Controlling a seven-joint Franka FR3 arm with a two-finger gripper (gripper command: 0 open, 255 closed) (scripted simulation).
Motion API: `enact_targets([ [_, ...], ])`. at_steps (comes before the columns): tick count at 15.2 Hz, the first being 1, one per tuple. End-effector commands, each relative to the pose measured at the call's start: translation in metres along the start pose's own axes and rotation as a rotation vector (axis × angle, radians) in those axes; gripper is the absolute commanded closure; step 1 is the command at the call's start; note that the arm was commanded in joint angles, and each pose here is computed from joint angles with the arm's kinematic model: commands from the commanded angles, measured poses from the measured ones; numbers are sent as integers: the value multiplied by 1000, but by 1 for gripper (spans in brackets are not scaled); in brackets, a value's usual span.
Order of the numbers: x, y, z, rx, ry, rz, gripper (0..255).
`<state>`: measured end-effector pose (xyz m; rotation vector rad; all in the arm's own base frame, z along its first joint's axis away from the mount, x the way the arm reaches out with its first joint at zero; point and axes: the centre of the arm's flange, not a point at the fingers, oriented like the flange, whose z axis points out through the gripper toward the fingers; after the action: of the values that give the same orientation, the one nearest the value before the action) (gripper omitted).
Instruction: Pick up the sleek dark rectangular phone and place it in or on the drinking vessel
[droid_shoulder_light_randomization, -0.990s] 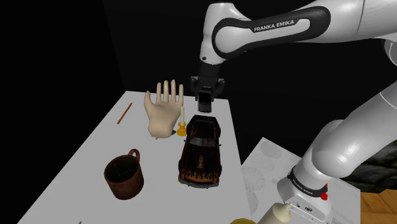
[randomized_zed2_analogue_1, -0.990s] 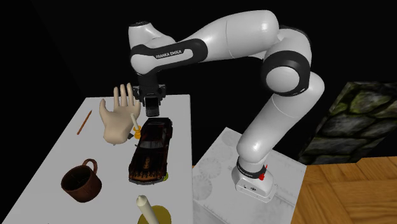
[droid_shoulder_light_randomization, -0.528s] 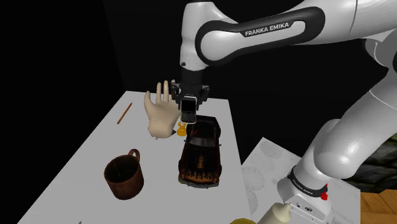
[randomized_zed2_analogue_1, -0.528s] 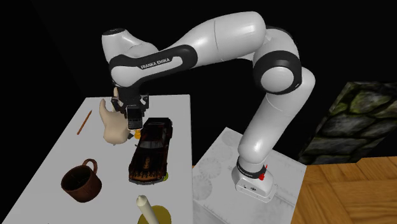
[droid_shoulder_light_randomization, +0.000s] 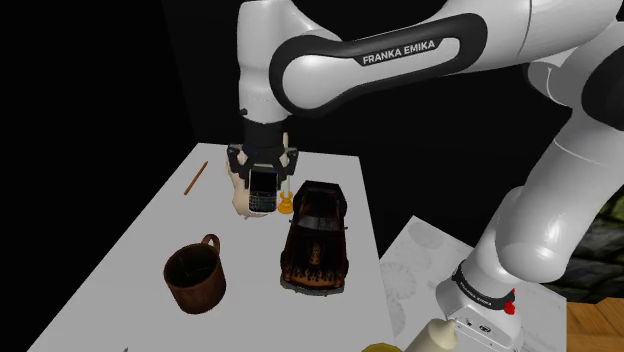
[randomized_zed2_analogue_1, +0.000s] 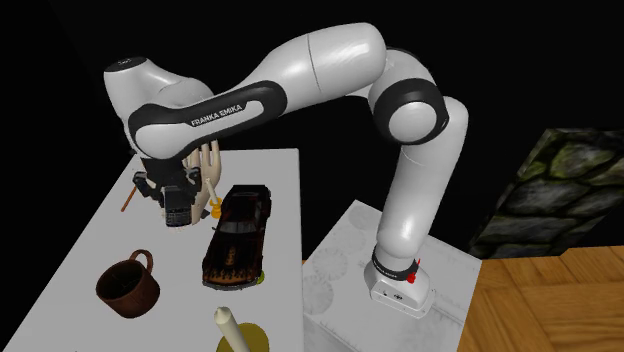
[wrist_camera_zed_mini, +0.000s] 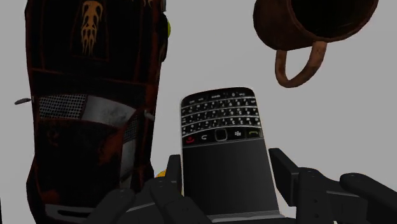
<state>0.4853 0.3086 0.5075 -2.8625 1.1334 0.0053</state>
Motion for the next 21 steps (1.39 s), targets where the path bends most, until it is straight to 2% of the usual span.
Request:
enact_targets([
  [1,-18,-21,1,0,-1,2,255],
  [11,-102,-123,8,0,-1,2,255],
  [21,-104,-123,55,0,-1,2,255],
])
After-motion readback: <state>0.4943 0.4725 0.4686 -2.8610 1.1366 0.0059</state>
